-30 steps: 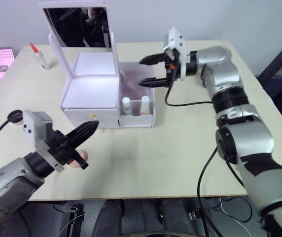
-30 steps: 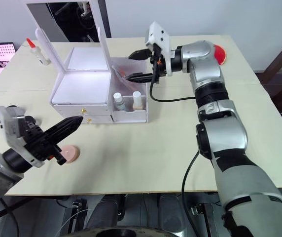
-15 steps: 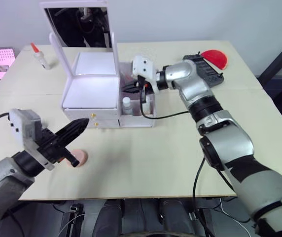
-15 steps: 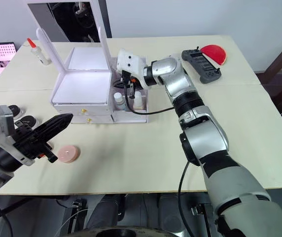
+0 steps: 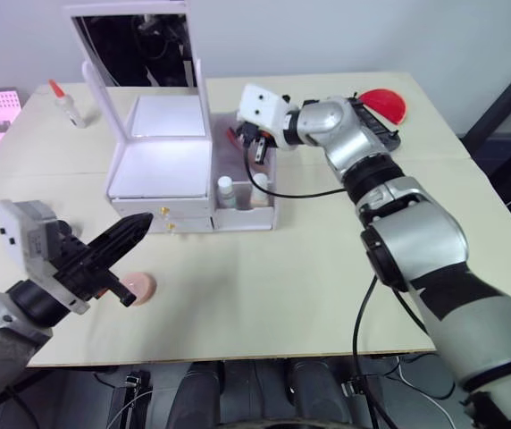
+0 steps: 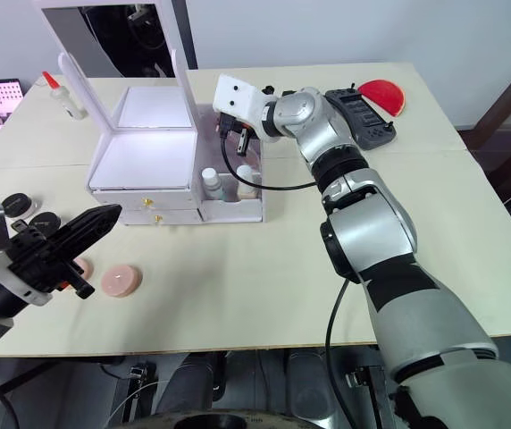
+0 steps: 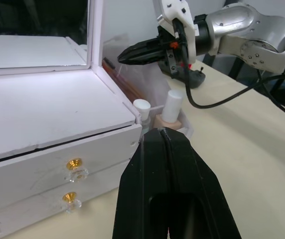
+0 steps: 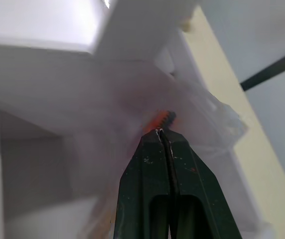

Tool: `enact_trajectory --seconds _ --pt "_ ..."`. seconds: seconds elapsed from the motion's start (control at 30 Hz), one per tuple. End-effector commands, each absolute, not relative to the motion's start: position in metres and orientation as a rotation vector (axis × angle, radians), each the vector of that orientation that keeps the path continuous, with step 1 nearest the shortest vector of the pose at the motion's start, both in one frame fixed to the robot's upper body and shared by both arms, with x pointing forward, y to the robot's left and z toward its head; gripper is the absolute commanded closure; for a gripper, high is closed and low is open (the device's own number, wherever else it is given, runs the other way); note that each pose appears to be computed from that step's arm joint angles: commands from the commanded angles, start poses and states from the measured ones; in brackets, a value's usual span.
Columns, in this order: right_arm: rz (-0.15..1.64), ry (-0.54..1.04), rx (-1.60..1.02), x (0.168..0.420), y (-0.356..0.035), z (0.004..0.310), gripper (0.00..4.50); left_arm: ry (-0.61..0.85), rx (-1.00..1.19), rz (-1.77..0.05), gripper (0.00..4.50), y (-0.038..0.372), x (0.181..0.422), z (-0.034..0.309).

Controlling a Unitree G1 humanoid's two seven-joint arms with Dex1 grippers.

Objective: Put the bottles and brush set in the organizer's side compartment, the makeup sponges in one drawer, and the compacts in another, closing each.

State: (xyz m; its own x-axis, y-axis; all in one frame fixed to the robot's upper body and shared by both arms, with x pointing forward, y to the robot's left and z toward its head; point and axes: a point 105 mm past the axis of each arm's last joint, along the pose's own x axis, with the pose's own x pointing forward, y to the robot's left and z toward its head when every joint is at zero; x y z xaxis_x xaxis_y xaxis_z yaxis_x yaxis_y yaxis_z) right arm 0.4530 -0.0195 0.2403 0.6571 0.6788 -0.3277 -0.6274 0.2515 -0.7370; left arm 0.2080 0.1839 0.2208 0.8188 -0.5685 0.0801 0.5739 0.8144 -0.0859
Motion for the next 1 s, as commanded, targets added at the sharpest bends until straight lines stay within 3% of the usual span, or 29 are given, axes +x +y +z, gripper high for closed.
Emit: enact_trajectory --seconds 0.03,0.3,0.5,0.67,0.87,1.0 --pt "0.757 -0.109 -1.122 0.462 -0.031 0.259 4.46 -0.104 -0.084 -0.611 4.5 0.185 0.206 0.231" --pt "0.792 -0.11 -1.114 0.459 -0.033 0.264 4.46 -0.098 -0.084 -0.623 4.5 0.182 0.209 0.229" --pt "1.11 -0.149 -0.812 0.428 -0.031 0.295 4.46 -0.1 -0.076 -0.627 4.5 0.185 0.21 0.234" --pt "1.232 -0.109 -0.679 0.411 -0.064 0.308 4.46 -0.093 -0.065 -0.613 4.5 0.195 0.207 0.236" --pt "1.298 -0.072 -0.645 0.4 -0.093 0.296 4.46 -0.073 -0.04 -0.601 4.5 0.206 0.202 0.238" --pt "1.3 -0.068 -0.442 0.393 -0.12 0.284 4.46 -0.032 -0.034 -0.563 4.5 0.223 0.189 0.238"
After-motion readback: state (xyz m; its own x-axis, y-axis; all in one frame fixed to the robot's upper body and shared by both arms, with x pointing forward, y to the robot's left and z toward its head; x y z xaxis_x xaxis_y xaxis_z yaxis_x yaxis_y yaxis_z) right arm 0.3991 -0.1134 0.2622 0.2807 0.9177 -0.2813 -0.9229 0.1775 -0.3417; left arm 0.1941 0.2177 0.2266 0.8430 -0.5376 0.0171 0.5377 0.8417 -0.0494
